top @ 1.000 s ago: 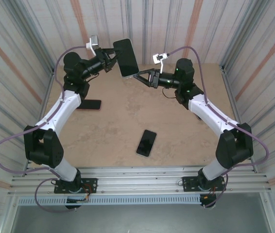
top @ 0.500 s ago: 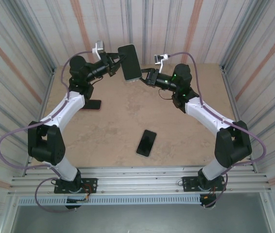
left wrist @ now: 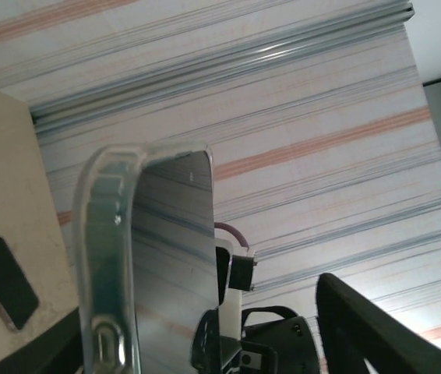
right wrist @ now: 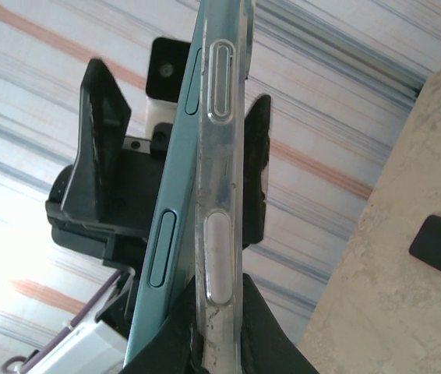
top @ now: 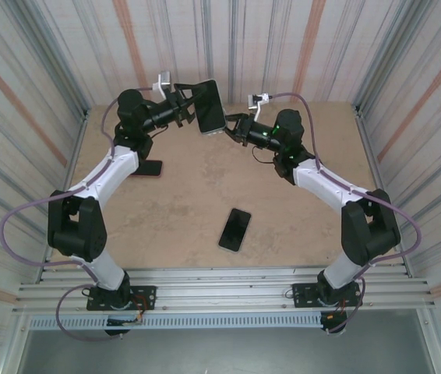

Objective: Take the phone out of the phone case

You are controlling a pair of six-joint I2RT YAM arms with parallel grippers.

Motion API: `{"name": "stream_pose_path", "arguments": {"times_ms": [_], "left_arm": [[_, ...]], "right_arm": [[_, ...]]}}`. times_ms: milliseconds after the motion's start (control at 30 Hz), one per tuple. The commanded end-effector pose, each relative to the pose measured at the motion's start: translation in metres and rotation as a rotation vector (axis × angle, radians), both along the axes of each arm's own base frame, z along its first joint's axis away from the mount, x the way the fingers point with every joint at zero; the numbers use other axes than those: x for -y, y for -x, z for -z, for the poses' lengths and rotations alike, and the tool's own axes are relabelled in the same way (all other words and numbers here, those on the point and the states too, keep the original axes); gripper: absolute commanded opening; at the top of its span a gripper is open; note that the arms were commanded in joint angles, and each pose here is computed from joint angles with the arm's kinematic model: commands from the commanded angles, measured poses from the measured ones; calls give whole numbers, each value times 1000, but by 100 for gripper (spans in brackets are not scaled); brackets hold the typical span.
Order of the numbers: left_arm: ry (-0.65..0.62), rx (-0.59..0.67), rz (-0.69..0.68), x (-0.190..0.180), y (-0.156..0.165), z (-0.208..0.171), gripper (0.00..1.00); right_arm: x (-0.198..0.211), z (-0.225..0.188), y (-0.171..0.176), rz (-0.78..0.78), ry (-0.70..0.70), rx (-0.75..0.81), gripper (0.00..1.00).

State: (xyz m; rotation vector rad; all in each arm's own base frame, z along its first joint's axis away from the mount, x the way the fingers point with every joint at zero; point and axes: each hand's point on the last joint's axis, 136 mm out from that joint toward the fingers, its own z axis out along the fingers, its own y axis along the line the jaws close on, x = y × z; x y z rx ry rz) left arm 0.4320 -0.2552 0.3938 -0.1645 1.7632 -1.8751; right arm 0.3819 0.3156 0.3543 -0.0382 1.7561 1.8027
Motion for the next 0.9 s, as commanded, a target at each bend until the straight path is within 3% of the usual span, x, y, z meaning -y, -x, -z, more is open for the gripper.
{"name": "stream_pose_path", "arguments": {"times_ms": [0,200,500,867], "left_arm": [[-55,-20,-33,-5,4,6,73],[-94,-170,-105,-11,16,33,76],[-19,-351,-163,-3,49,46,72],[68,-330,-131,19,45,19,58]], "right_arm": [[13,-23,-8,61,-77,62,2],[31,-24,-30,172,-101,79,3],[31,-18,-47,249,-106,89,4],[21,-16,-48,253,-91,111,4]]}}
